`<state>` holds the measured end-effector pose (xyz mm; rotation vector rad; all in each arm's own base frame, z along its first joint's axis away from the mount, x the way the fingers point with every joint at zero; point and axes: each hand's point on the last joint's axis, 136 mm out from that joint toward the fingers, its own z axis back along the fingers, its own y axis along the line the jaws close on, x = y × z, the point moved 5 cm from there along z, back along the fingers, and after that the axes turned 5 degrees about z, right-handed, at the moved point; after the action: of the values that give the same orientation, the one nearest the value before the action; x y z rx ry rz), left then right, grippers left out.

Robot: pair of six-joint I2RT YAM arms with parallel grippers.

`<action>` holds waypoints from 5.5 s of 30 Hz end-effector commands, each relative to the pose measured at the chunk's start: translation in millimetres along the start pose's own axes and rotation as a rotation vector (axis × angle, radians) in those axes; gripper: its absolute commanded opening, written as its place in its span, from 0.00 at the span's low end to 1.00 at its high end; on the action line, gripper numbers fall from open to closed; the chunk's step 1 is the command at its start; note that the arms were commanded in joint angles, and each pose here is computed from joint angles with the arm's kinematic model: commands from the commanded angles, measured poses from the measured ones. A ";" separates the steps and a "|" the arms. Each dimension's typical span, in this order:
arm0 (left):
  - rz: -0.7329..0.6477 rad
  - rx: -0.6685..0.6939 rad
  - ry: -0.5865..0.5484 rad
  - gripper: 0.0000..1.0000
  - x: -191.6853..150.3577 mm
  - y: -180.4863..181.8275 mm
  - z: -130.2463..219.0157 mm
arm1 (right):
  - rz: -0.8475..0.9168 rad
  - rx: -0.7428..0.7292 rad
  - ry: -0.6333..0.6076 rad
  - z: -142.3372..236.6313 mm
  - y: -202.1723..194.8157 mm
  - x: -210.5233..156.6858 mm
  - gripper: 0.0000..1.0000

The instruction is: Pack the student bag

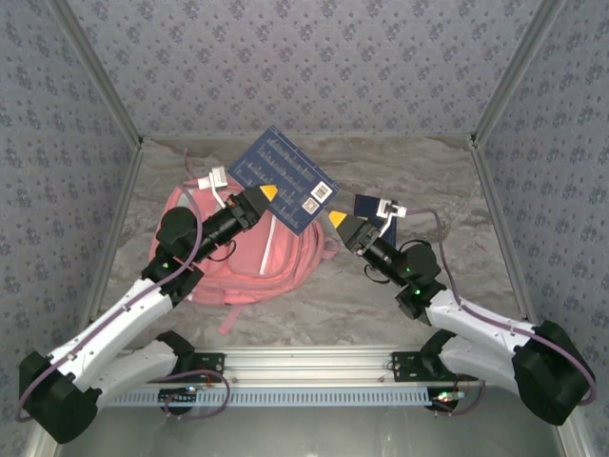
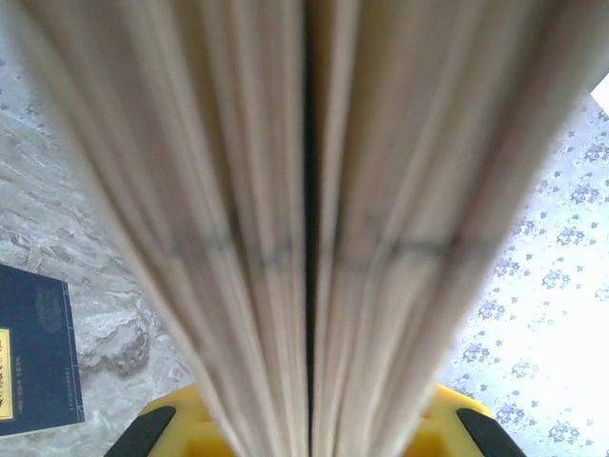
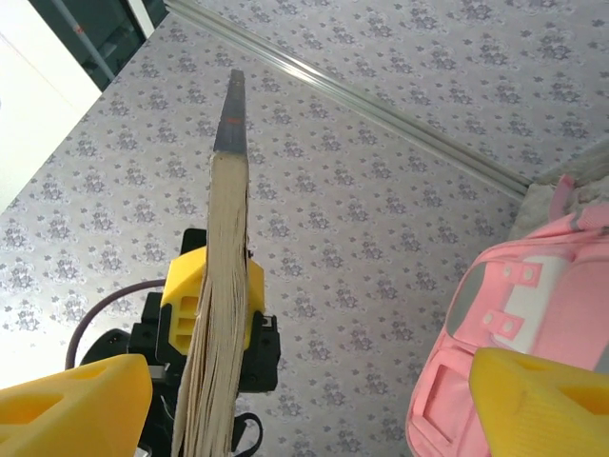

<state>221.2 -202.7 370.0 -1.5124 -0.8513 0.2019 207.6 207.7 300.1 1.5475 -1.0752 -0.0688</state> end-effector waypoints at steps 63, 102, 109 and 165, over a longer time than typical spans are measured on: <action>-0.270 0.660 0.233 0.61 -11.5 124.4 7.5 | 0.029 -0.414 0.017 12.8 -71.4 18.1 0.00; -0.229 0.829 0.673 0.00 -46.8 214.1 -23.9 | 0.022 -0.526 0.037 86.4 -84.0 31.0 0.00; -0.385 0.755 0.680 0.00 -18.6 144.9 -24.2 | 0.111 -0.700 0.048 93.8 -77.8 44.5 0.00; -0.468 0.289 0.482 0.00 51.8 -3.1 7.5 | -0.116 -0.402 0.570 -135.7 -128.2 -139.3 0.06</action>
<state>259.0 -158.7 334.6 -0.8465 -0.5266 -0.2283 272.3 371.1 161.4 1.2084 -0.4329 0.1054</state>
